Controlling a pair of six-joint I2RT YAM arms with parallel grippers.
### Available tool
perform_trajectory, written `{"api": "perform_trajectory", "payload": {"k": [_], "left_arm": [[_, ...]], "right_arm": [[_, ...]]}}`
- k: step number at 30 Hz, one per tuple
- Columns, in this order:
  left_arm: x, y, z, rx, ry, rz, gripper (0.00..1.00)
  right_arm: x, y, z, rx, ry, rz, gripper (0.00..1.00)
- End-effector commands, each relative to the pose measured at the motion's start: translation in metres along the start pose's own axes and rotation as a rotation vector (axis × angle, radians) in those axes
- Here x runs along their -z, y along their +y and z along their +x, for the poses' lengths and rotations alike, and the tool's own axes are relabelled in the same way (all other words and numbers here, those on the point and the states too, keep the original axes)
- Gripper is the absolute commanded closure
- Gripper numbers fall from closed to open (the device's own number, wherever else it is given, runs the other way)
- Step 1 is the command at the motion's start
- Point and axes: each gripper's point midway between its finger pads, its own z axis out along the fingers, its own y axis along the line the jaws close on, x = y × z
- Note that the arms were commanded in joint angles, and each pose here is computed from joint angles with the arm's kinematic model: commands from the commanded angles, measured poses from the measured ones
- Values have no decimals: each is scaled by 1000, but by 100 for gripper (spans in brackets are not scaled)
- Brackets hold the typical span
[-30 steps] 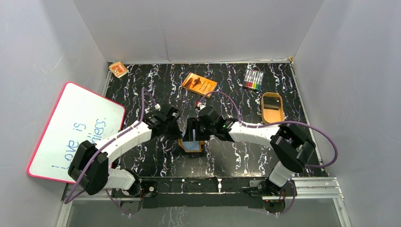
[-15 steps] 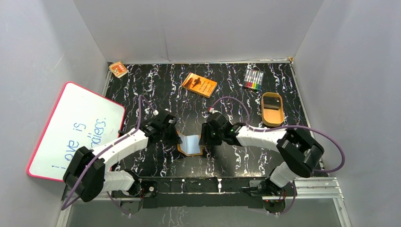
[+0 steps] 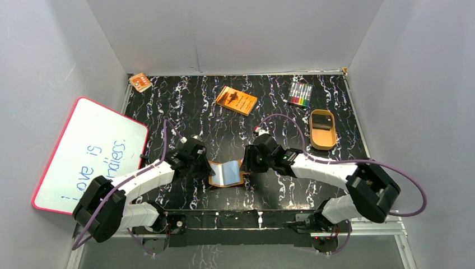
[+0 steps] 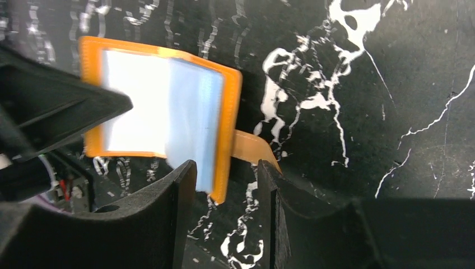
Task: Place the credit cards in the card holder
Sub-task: Open the card holder at the center of the board.
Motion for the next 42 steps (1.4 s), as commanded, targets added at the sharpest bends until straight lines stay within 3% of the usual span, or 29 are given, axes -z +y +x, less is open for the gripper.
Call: {"api": "perform_trajectory", "payload": {"k": [1,5,13,23,25,29,32,36,42], "left_arm": [[-2,8,-1,-33,-25,-17,100],[-5,9,2,-37,-20,-3,100],[-7,2,3,-39,-12,30,100],[0,8,-2,-74,-29,-12,100],[0,9,-1,-73,-27,-15,93],[4,9,-8,-67,-59,-27,60],[13,4,-15,-71,-85,-21,41],[32,-2,-28,-91,-134,-25,30],[74,-28,-51,-87,-229,53,26]], "right_arm": [[27,30,-23,75,-99,-104,48],[38,58,-29,169,-103,-126,48],[17,82,-20,159,-36,-239,50],[-13,14,0,100,8,-6,49],[-16,9,5,95,25,0,49],[-19,6,9,95,42,11,50],[-20,6,7,98,41,15,50],[-20,8,5,104,43,16,50],[-19,10,3,110,42,19,50]]}}
